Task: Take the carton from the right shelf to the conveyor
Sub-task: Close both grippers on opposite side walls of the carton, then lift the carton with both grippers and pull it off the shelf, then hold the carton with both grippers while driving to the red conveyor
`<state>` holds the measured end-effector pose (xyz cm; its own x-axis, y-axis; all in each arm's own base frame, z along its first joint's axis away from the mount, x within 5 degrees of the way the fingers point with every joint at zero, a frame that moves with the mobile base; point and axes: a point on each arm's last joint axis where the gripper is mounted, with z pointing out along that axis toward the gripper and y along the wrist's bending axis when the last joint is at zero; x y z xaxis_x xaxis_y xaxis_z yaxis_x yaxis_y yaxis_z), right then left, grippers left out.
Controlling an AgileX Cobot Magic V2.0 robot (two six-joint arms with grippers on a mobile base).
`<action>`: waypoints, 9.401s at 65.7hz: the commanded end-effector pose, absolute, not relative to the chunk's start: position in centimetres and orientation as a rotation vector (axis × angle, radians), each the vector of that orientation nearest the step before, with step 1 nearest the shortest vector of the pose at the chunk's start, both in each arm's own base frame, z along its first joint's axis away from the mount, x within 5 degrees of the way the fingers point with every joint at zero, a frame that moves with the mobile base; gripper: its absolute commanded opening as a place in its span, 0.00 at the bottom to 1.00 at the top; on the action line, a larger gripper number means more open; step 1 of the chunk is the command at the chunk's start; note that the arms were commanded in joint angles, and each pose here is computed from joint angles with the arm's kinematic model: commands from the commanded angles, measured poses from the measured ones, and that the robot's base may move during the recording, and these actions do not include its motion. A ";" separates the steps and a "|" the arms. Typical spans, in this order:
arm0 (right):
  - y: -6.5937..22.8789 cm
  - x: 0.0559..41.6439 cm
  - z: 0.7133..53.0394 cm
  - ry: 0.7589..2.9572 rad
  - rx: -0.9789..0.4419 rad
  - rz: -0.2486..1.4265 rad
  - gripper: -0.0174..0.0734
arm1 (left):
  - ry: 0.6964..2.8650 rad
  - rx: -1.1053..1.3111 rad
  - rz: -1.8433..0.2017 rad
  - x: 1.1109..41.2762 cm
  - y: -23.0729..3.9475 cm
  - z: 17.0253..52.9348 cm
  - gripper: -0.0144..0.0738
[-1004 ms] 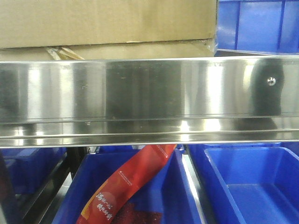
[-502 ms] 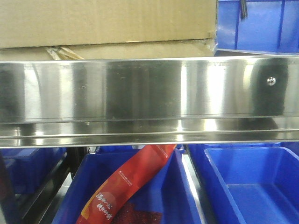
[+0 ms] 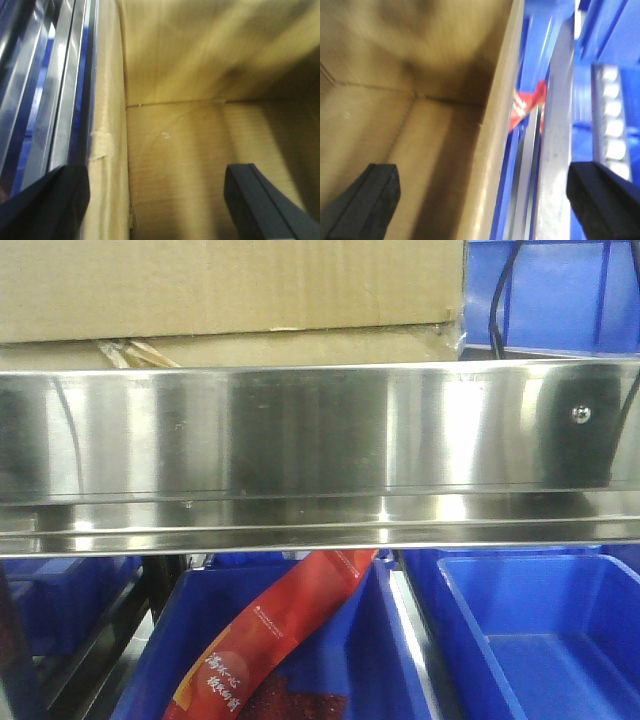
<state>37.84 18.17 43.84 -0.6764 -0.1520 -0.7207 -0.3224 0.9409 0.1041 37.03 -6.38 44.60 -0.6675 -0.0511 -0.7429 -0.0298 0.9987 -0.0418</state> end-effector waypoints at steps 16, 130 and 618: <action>18.5 38.8 42.3 2.363 -0.333 0.272 0.81 | 2.398 -0.073 -0.010 38.6 -6.4 42.2 0.68; 18.8 39.3 41.4 2.391 -0.338 0.268 0.13 | 2.435 -0.142 0.124 38.7 -3.7 42.0 0.65; 15.1 22.6 49.5 2.243 -0.483 0.382 0.12 | 2.002 0.154 -0.300 26.6 -11.2 50.1 0.16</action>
